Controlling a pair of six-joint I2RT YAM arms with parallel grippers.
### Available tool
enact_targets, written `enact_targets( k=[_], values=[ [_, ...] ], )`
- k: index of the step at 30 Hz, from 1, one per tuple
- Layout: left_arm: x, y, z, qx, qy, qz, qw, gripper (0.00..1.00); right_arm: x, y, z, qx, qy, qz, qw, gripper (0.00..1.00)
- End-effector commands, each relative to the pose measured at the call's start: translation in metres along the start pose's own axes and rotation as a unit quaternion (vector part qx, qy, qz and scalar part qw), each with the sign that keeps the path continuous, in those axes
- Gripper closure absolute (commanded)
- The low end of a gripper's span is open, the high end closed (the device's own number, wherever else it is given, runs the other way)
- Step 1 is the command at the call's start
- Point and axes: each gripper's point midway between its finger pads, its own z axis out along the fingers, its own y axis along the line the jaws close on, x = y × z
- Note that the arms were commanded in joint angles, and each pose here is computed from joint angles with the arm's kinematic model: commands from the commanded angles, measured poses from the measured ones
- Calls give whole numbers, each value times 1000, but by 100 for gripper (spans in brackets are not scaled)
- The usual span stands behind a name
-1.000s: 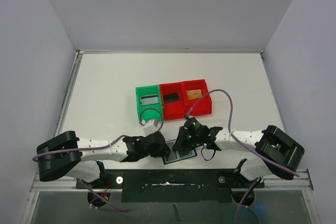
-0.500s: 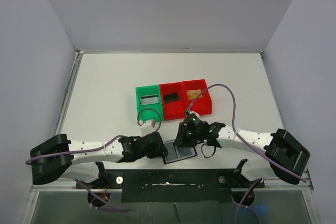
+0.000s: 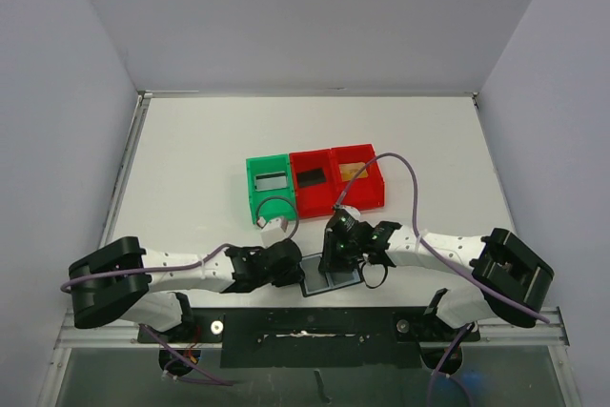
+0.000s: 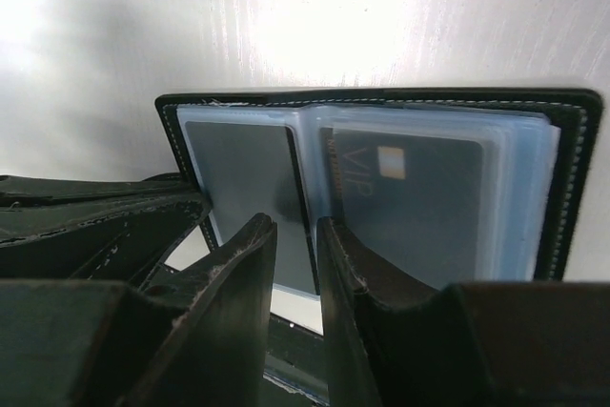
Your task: Take the credit cards out of the card holder
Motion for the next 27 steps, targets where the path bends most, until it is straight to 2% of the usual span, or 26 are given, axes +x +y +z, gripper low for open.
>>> enact_targets(
  k=[1,8,14,16,20,24,27],
  values=[
    [13,18,13,-37,18,21,999,95,-1,0,1,2,-8,3,1000,73],
    [22,33,23,-66,32,27,997,100,3,-1,4,-17,-7,18,1000,73],
    [16,27,17,-63,21,27,997,99,-15,18,-16,-47,-43,1,998,72],
    [9,18,11,-55,10,28,998,96,-22,17,-25,-38,-57,1,998,72],
    [-8,-6,-4,-21,-13,32,999,83,-31,7,-37,-11,-83,5,996,70],
    [-20,-32,-17,29,-31,33,999,71,-29,-4,-35,1,-81,13,997,70],
    [-22,-43,-19,60,-34,31,997,70,-24,-6,-30,-4,-72,17,997,70]
  ],
)
